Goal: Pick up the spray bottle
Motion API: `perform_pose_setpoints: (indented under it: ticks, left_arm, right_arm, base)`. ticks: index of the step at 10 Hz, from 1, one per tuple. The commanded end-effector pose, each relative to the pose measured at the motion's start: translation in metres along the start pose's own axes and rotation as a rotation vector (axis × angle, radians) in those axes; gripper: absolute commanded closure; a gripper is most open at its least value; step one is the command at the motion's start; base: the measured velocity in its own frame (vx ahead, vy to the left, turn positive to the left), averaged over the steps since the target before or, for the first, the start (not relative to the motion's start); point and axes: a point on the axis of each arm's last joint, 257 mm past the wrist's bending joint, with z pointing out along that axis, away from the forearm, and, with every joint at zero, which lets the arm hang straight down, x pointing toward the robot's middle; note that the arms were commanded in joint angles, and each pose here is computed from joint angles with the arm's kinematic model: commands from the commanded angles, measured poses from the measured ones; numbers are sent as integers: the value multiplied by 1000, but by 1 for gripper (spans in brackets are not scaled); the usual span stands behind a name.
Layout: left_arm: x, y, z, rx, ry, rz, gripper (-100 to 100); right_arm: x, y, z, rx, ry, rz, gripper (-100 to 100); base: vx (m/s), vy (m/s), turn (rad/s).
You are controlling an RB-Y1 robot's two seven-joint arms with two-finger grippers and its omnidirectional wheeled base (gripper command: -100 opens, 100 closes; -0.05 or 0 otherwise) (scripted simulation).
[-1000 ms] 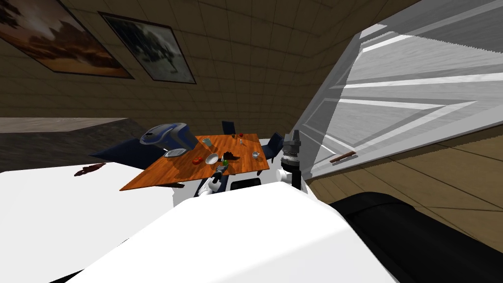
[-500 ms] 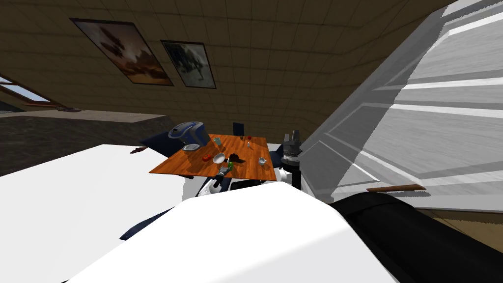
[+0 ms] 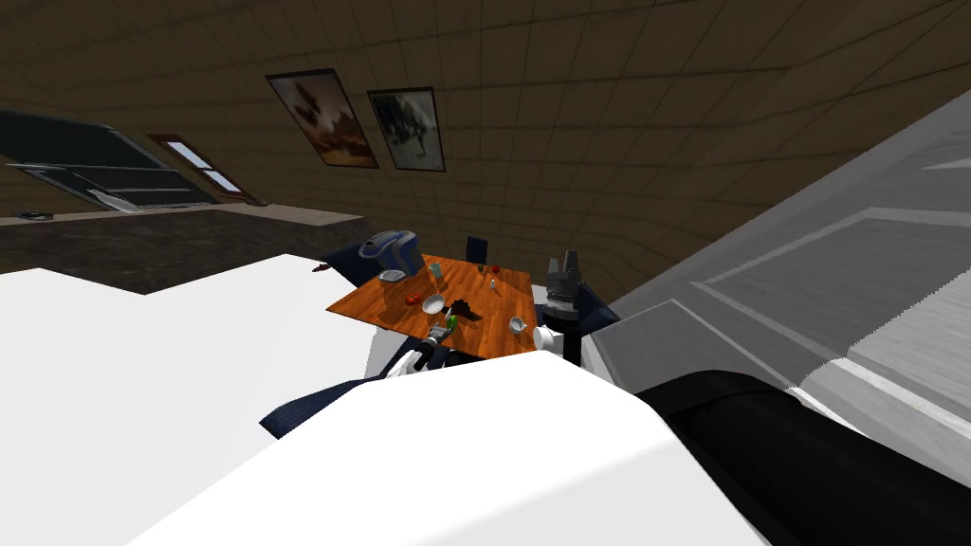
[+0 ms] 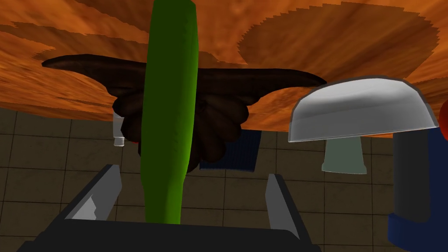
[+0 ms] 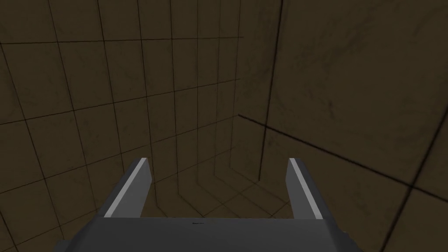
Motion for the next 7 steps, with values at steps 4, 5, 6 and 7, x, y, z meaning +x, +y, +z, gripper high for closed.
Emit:
perform_pose_setpoints:
  ticks: [4,5,6,7]
  left_arm:
    - [12,-43,-12,103,7,42,-100]
    - [12,-44,-12,107,6,45,100]
    - [12,-44,-12,107,6,45,100]
    - [12,-44,-12,107,5,46,100]
  right_arm:
    - [0,0,0,0,0,0,0]
    - [0,0,0,0,0,0,0]
    - [0,0,0,0,0,0,0]
    - [0,0,0,0,0,0,0]
  base:
    - [144,-72,257]
    - [11,-6,-1]
    - [5,0,0]
    - [0,0,0]
